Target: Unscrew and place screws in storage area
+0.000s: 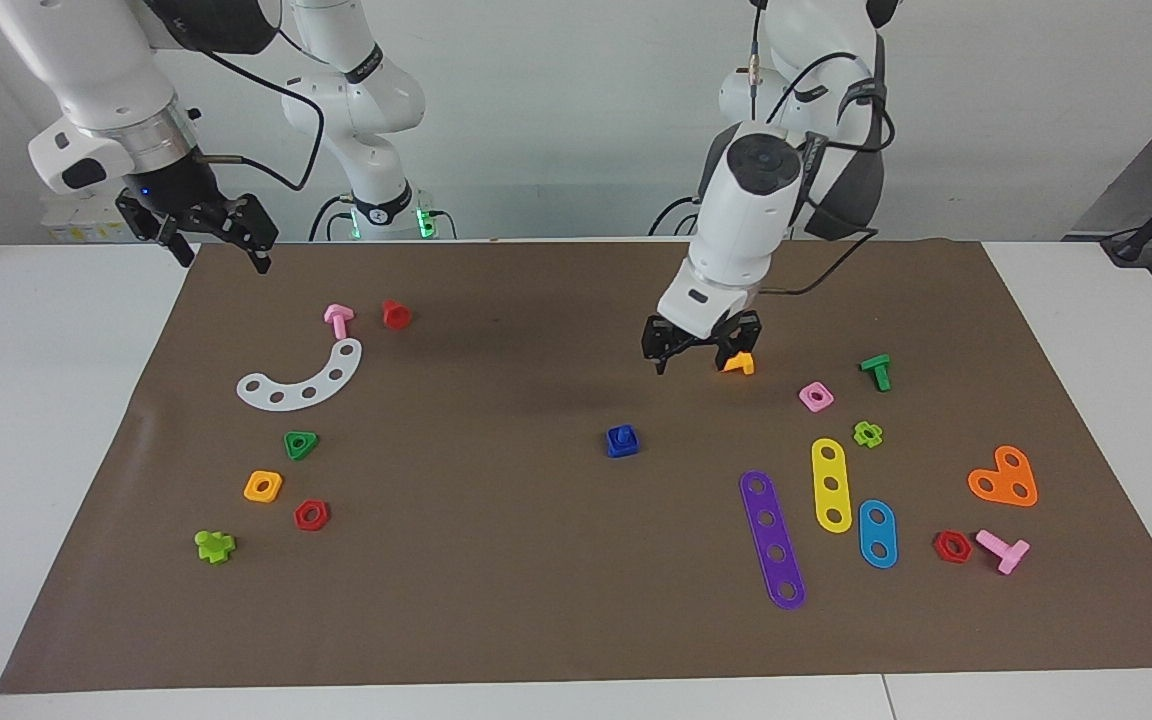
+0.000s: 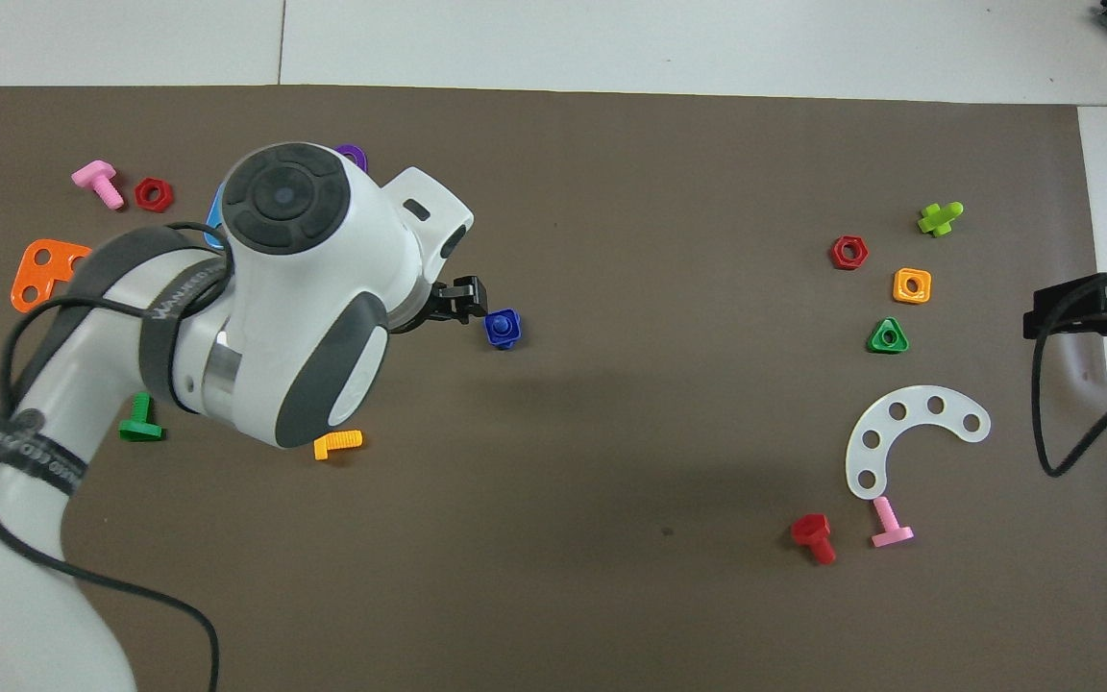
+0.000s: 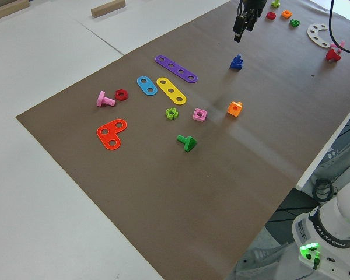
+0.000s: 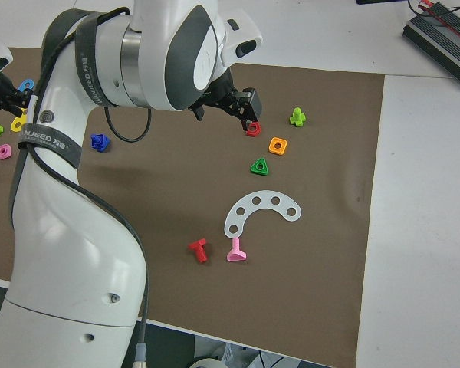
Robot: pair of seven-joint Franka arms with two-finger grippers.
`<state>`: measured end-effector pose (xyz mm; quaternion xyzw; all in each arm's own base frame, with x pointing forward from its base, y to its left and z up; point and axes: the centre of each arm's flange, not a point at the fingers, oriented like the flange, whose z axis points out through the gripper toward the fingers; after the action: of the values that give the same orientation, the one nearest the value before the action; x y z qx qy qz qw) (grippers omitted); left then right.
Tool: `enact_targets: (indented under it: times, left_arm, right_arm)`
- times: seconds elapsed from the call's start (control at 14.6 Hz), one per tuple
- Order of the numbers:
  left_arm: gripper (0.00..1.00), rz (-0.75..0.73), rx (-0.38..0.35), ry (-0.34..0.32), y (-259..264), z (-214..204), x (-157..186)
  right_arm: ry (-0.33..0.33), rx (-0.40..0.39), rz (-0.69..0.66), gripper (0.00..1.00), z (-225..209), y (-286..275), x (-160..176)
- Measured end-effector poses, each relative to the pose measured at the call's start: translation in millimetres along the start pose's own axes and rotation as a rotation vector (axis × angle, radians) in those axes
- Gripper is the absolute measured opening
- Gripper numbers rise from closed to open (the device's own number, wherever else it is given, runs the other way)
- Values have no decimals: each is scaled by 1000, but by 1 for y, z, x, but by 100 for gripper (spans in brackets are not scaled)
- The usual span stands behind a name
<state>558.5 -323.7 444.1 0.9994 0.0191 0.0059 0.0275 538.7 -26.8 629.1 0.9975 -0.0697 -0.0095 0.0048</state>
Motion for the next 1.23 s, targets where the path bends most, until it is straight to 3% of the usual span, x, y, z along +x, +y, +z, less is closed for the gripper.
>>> enact_targets:
  times: [0.2, 0.48, 1.23]
  left_arm:
    - [90, -7, -17, 25, 30, 54, 4]
    - [89, 9, -34, 51, 47, 98, 7]
    - [78, 55, -23, 48, 51, 132, 8]
  right_arm:
    - [0, 0, 0, 100, 0, 0, 0]
    - [0, 0, 0, 100, 0, 0, 0]
    - [-2, 0, 2, 100, 1, 1, 0]
